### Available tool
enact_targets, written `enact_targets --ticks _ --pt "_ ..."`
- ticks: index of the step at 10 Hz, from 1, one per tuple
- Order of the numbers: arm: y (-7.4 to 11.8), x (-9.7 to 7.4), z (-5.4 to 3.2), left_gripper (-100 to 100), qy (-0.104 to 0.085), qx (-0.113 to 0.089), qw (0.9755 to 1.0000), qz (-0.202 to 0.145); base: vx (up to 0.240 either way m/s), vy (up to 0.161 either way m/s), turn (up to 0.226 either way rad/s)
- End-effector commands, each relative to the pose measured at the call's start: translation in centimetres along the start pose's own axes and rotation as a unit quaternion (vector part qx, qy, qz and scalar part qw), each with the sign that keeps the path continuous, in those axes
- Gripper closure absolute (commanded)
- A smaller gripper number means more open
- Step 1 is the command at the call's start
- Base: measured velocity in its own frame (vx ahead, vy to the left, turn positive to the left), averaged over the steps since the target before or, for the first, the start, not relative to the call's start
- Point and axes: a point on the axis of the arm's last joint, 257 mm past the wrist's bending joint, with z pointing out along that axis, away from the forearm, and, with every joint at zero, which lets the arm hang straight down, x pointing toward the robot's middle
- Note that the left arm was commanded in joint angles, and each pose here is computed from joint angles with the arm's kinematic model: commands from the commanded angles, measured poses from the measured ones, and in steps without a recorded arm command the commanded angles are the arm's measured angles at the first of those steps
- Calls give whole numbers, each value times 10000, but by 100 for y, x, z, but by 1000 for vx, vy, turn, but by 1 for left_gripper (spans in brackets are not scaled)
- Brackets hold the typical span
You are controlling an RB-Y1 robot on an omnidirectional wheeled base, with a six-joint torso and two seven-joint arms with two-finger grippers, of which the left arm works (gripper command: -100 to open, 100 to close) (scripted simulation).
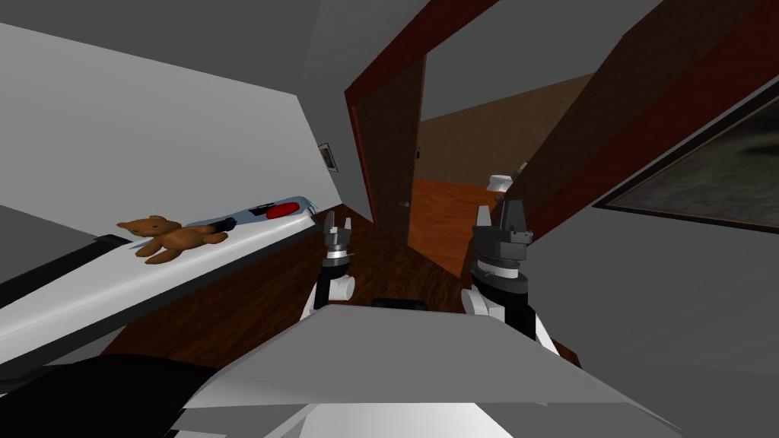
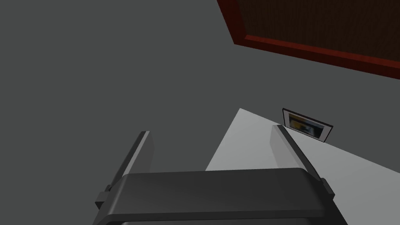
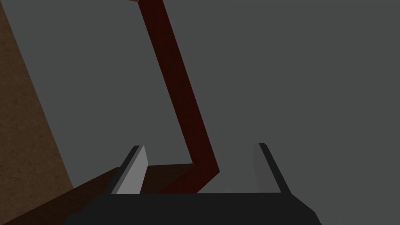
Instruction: Push the door open
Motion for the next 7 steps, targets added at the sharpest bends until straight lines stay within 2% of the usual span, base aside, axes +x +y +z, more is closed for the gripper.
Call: enact_targets --ticks 1,7 --pt "117 5 -30 -100 37 -76 10000 -12 76 5 -51" --pt "567 73 -99 -100 179 -392 9991 -55 94 17 -64"
